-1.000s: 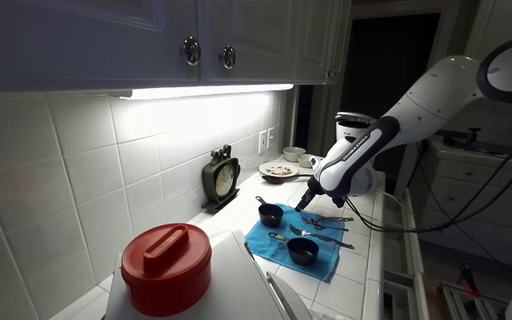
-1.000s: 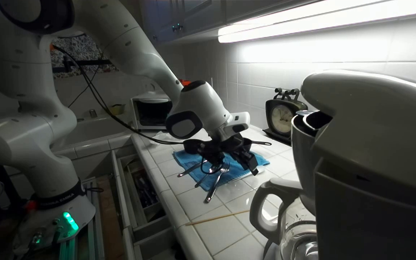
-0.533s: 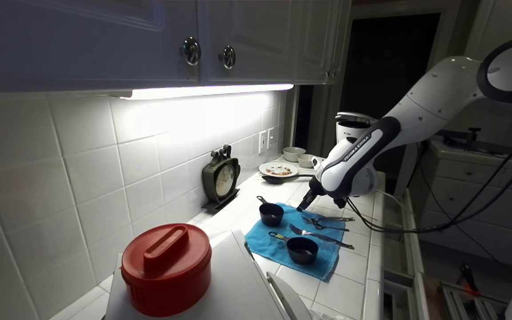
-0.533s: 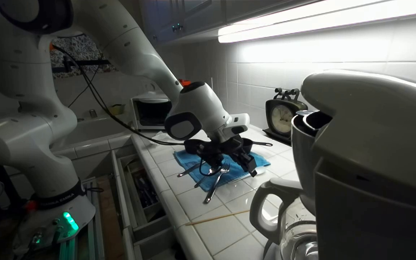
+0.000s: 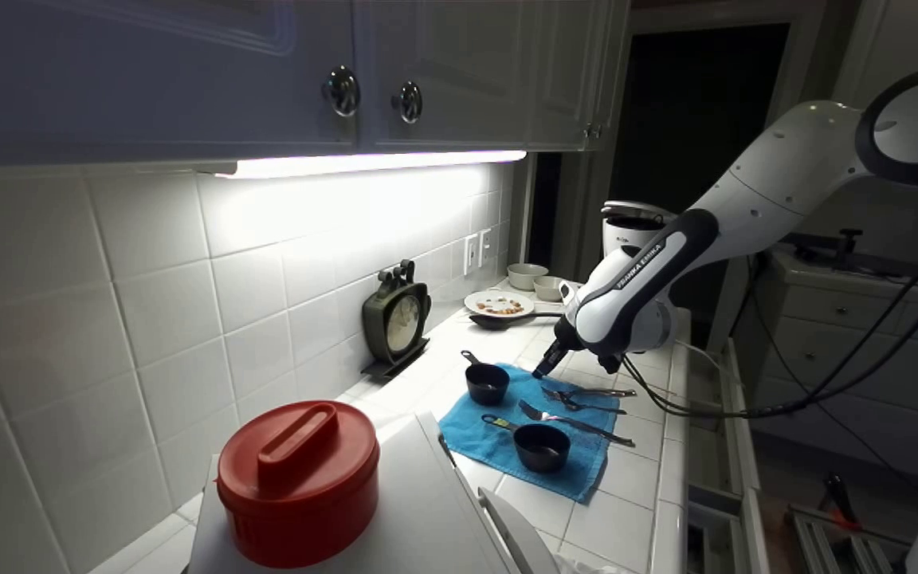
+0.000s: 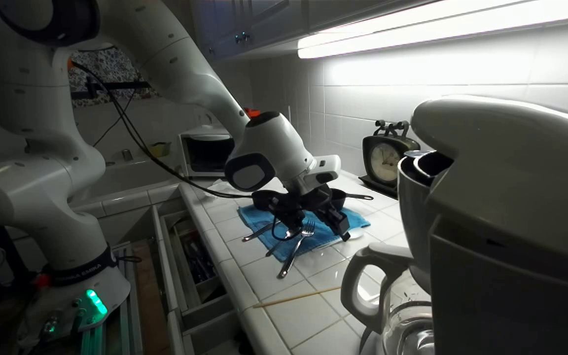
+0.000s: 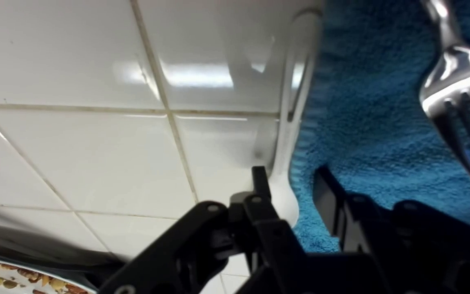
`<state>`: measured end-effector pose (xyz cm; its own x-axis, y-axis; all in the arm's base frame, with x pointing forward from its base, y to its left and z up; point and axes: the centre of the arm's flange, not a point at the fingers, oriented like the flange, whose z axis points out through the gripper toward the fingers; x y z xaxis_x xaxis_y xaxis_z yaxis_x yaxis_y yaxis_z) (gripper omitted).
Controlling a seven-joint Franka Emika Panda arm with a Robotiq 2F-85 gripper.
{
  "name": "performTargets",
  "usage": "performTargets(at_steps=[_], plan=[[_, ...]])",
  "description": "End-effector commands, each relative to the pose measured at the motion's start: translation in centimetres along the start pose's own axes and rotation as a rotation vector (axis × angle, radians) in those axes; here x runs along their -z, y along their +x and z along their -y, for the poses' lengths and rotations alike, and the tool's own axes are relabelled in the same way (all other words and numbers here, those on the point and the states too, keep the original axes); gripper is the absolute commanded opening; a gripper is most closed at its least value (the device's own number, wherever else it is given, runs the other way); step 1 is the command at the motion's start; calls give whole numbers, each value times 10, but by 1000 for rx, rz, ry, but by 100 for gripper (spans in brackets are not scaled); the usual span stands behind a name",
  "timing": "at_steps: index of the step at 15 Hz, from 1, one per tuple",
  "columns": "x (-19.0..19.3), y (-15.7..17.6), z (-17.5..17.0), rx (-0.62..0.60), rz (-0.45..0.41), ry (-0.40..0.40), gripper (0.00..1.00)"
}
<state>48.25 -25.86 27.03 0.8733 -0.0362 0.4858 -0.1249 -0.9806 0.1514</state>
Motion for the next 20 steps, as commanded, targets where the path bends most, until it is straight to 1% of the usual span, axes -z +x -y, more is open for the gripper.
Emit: performTargets(at_steps=[1,2,3,5,6,7,8,9,10,11,12,14,17,20], plan=[[-1,-6,2,-21,-4,3,23],[-1,-6,3,-21,-3,3,15],[-1,-6,3,-22,-3,1,31],[1,-7,1,-28,-5,-3,54],[1,-7,-1,-31,-5,-6,62],[2,-8,-2,-33,-5,-7,68],[1,-9,-3,-37,-4,-9,64],[1,-10,-5,-39,-2,-10,58],[1,-11,-5,-41,0,-12,58],[1,-12,-6,-43,1,-13,53],[2,-13,-8,-47,0,-15,52],[4,-13,-10,-58,-6,-20,51],[6,-14,-14,-69,-8,-25,53],[7,-15,-19,-87,-11,-30,53]])
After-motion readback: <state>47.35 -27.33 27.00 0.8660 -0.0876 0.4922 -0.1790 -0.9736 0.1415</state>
